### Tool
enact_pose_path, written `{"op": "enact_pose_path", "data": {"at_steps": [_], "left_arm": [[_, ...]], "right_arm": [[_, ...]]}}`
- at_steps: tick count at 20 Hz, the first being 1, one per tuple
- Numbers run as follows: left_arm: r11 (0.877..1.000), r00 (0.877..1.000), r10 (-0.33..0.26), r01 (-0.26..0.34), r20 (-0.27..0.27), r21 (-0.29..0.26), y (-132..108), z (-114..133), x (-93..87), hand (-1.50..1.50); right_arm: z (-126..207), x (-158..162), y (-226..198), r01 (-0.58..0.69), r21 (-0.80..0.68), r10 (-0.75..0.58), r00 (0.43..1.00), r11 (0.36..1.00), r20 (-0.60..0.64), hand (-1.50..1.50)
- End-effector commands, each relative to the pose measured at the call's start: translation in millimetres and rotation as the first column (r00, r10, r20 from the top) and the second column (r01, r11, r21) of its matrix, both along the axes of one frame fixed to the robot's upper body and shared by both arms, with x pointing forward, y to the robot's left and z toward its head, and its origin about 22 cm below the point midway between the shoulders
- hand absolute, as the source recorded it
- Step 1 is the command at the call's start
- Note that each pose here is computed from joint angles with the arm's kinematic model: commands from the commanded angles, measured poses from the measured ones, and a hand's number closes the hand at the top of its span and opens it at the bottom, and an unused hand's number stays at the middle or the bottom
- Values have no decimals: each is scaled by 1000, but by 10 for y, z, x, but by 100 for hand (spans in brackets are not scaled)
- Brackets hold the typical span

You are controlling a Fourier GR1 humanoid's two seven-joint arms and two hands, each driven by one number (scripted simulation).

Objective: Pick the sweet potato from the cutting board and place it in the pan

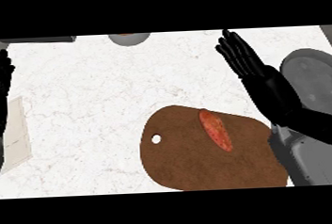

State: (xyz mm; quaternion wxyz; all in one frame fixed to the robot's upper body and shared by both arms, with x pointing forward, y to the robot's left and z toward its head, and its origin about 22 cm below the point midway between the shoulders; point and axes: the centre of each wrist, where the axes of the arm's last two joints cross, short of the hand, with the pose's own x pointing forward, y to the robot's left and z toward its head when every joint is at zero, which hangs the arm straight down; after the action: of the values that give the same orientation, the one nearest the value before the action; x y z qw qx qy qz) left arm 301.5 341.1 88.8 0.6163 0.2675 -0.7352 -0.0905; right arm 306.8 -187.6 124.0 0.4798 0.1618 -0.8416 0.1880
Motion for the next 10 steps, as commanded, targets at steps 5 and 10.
{"op": "enact_pose_path", "data": {"at_steps": [5, 10], "left_arm": [[933, 985, -164, 134, -62, -333, -629, -220, 24, 0], [872, 967, -214, 128, -134, -472, -721, -428, -118, 0]], "right_arm": [[29, 335, 187, -461, 86, 468, 878, 883, -103, 150], [-58, 519, -802, -292, -199, 292, 956, 936, -28, 150]]}}
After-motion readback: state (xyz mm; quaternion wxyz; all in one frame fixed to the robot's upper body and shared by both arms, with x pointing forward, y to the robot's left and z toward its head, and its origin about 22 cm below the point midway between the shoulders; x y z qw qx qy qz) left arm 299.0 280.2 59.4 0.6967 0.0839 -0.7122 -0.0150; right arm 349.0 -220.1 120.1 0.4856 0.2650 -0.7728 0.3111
